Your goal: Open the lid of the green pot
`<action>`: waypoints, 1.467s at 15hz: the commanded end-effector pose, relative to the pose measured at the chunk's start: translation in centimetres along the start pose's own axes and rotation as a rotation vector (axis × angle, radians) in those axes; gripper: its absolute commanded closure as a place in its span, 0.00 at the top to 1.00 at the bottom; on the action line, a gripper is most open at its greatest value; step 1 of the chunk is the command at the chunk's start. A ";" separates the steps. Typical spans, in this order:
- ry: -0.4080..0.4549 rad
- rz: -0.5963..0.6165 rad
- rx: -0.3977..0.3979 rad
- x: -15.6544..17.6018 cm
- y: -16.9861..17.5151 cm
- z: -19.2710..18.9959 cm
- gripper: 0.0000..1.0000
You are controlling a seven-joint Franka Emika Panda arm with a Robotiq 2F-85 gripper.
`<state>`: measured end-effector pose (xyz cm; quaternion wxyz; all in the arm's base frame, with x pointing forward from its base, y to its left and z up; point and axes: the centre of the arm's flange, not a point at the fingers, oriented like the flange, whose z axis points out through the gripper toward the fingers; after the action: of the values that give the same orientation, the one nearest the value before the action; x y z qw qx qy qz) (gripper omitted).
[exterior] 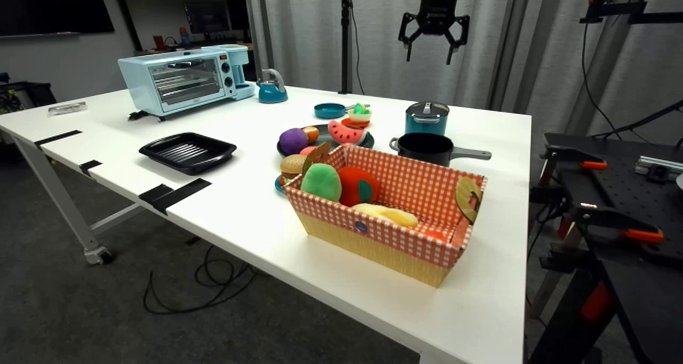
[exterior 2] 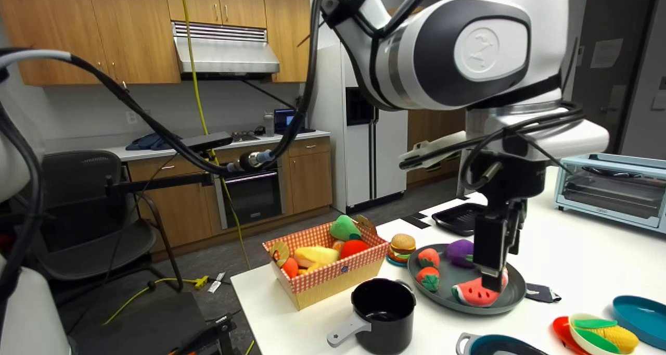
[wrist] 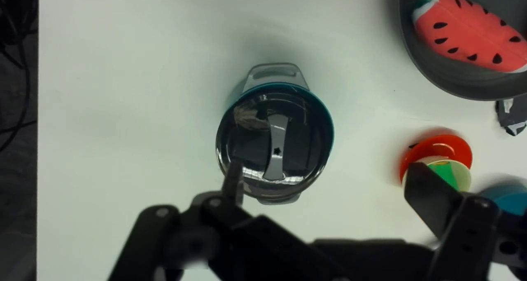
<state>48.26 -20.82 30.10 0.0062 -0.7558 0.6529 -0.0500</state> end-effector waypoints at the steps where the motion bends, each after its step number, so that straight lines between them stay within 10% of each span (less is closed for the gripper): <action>1: -0.032 0.034 -0.030 2.8 -1.2 1.9 1.00; 9: -0.069 0.061 -0.099 4.1 -1.2 6.9 1.00; 10: -0.067 0.064 -0.102 4.1 -1.2 7.2 0.76; 15: -0.060 0.073 -0.109 4.7 -1.0 7.9 0.42; 17: -0.060 0.074 -0.112 4.9 -1.0 8.0 0.72; 22: -0.065 0.072 -0.120 5.2 -1.3 8.7 0.94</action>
<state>50.18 -25.31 22.31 -0.0222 -0.7312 0.6818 0.0013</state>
